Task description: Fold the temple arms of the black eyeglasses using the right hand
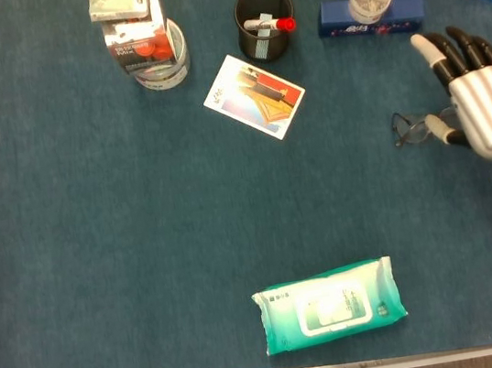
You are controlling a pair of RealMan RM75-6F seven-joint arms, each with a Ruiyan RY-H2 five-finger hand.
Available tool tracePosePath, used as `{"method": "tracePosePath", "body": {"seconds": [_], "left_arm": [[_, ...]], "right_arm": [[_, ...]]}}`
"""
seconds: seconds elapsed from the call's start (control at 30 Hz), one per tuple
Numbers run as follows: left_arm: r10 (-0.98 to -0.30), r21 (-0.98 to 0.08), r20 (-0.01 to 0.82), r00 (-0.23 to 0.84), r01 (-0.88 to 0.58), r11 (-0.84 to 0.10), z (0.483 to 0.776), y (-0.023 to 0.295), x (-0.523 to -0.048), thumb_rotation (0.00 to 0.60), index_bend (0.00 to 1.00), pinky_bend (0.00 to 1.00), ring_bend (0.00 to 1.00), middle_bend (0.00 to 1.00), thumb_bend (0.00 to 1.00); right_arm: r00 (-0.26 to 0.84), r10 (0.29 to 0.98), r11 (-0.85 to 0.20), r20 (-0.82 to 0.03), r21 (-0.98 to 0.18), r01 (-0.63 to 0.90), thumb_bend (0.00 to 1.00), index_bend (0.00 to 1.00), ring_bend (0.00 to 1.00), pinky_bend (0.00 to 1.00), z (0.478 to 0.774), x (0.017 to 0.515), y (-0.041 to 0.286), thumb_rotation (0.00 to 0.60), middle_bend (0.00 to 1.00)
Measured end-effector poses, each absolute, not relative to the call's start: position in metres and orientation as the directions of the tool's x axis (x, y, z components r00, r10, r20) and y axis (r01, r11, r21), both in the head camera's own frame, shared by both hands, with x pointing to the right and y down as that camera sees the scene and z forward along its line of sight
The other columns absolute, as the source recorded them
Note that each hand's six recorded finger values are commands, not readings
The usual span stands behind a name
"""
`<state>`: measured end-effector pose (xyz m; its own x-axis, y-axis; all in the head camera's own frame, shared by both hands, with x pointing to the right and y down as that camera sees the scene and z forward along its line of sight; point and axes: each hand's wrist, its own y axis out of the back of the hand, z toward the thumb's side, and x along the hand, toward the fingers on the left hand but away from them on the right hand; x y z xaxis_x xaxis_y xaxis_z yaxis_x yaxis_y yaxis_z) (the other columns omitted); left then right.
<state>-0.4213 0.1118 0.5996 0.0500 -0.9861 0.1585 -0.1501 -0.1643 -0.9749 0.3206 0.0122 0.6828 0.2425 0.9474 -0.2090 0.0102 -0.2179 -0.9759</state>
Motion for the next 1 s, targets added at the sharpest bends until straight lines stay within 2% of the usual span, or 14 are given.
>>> {"method": "tracePosePath", "body": {"seconds": [0.2, 0.4, 0.6, 1.0], "left_arm": [[-0.985, -0.974, 0.165, 0.053, -0.146, -0.171, 0.601, 0.112, -0.42, 0.6, 0.53, 0.47, 0.34, 0.4, 0.25], [-0.985, -0.974, 0.162, 0.053, -0.152, -0.169, 0.6, 0.112, -0.42, 0.6, 0.53, 0.47, 0.34, 0.4, 0.25], [-0.986, -0.973, 0.161, 0.052, -0.156, -0.167, 0.6, 0.112, -0.421, 0.6, 0.53, 0.47, 0.34, 0.4, 0.25], [-0.988, -0.973, 0.146, 0.049, -0.172, -0.152, 0.594, 0.113, -0.424, 0.6, 0.53, 0.47, 0.34, 0.4, 0.25]], "right_arm": [[0.299, 0.939, -0.193, -0.169, -0.98, 0.053, 0.16, 0.12, 0.1, 0.19, 0.652, 0.316, 0.026, 0.6, 0.16], [0.359, 0.927, -0.155, -0.111, -0.983, 0.095, 0.16, 0.12, 0.1, 0.19, 0.637, 0.301, 0.032, 0.6, 0.17], [0.399, 0.914, -0.13, -0.069, -0.983, 0.128, 0.16, 0.12, 0.1, 0.19, 0.647, 0.277, 0.025, 0.6, 0.18], [0.399, 0.911, -0.139, -0.101, -0.988, 0.069, 0.17, 0.12, 0.1, 0.19, 0.672, 0.248, 0.006, 0.6, 0.18]]}}
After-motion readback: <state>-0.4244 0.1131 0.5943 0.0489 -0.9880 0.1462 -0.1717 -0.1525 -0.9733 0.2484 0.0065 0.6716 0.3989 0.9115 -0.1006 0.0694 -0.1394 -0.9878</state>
